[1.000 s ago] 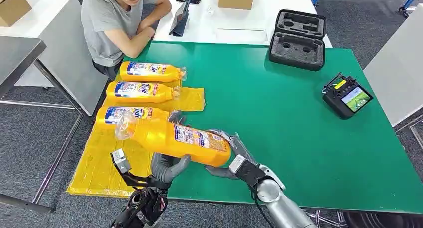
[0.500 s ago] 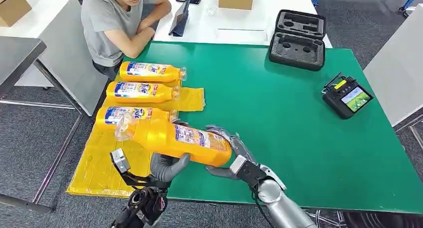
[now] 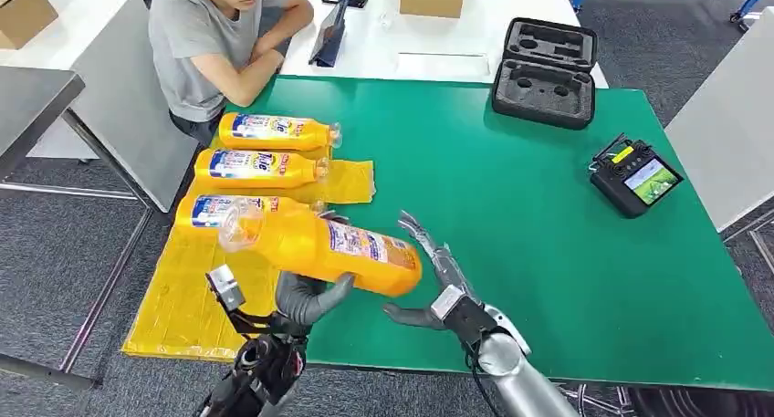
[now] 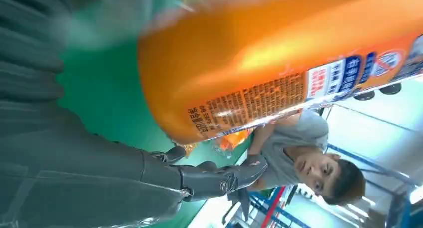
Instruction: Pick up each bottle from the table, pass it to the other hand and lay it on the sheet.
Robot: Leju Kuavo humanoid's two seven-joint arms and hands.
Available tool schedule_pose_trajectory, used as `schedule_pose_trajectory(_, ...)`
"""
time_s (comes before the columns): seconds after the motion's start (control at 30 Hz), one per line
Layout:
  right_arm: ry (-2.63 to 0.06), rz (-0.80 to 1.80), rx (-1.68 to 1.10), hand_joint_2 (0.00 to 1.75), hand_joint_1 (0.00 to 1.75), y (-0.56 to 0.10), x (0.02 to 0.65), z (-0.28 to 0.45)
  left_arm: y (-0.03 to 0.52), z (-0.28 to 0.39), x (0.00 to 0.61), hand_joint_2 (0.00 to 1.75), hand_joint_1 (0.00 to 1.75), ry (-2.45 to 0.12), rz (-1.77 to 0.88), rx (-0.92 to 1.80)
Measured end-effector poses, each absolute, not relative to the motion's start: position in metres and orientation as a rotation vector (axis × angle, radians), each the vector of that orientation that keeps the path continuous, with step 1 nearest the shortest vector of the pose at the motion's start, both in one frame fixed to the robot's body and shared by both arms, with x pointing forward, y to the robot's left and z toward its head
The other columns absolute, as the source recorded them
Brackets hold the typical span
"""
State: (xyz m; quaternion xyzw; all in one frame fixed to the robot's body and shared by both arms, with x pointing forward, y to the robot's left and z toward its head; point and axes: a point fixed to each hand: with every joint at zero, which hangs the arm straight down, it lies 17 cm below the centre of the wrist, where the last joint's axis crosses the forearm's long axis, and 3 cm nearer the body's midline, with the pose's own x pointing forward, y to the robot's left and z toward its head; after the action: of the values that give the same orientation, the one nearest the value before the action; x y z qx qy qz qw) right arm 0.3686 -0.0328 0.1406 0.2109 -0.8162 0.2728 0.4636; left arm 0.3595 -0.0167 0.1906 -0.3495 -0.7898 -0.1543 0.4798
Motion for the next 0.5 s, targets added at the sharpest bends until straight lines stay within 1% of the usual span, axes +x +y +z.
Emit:
schedule_pose_trajectory(0.3, -2.017, 0.583, 0.511, 1.75, 0.00, -0.040, 0.363, 0.144, -0.004, 0.185, 0.375, 1.75, 1.75, -1.988, -0.484, -0.677)
schedule_pose_trajectory(0.4, -2.019, 0.546, 0.501, 1.75, 0.00, -0.044, 0.362, 0.144, 0.006, 0.182, 0.387, 1.75, 1.75, -2.038, -0.557, -0.530)
schedule_pose_trajectory(0.5, -2.022, 0.520, 0.496, 1.75, 0.00, -0.047, 0.362, 0.146, 0.018, 0.175, 0.401, 1.75, 1.75, -2.101, -0.689, -0.305)
